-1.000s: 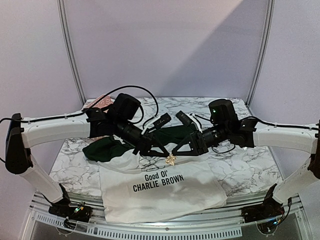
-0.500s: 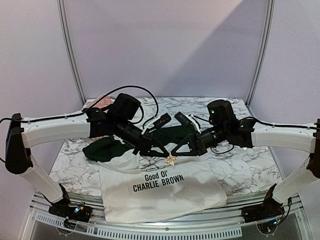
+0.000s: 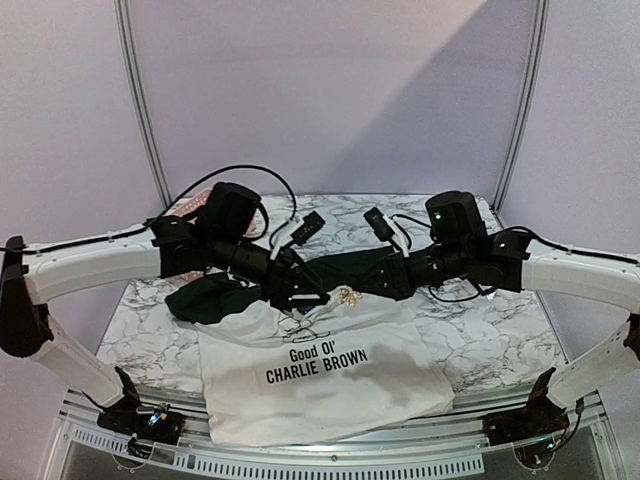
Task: Remove the brooch from the garment
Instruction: Pass from the left arm to the right, then place the brooch in the brooch box.
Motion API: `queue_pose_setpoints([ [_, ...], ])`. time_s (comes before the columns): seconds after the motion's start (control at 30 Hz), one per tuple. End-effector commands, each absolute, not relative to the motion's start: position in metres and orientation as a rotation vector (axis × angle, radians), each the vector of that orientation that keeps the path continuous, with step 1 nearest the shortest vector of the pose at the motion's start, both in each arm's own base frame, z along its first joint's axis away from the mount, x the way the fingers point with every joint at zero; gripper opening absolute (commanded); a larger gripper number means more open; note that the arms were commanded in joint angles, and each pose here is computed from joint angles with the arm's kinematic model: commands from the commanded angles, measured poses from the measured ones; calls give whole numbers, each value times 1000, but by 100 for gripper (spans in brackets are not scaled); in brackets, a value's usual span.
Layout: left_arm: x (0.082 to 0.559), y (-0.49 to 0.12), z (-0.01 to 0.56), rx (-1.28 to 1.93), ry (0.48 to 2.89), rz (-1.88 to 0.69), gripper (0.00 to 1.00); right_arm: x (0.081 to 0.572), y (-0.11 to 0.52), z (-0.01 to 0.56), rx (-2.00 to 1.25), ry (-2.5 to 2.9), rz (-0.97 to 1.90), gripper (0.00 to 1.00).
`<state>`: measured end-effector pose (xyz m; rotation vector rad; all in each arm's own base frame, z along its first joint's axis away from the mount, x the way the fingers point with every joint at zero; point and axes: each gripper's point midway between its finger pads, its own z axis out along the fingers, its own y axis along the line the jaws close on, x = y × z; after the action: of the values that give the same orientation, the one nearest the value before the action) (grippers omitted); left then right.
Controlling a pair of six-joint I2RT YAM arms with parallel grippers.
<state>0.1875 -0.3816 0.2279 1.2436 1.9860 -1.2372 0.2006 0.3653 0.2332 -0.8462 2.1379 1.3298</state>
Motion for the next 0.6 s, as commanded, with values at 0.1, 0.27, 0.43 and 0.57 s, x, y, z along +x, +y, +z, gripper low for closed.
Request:
queue_pose_setpoints([
  [0.1, 288, -276, 315, 626, 1776, -832, 97, 284, 272, 233, -496, 2279, 603, 0],
  [0.27, 296, -234, 339, 471, 1695, -720, 99, 328, 222, 230, -355, 2320, 210, 0],
  [0.43, 302, -229, 335, 445, 1730, -693, 100, 372, 197, 221, -318, 2329, -55, 0],
  [0.57, 306, -226, 330, 424, 1763, -677, 99, 403, 174, 205, -291, 2329, -300, 0],
])
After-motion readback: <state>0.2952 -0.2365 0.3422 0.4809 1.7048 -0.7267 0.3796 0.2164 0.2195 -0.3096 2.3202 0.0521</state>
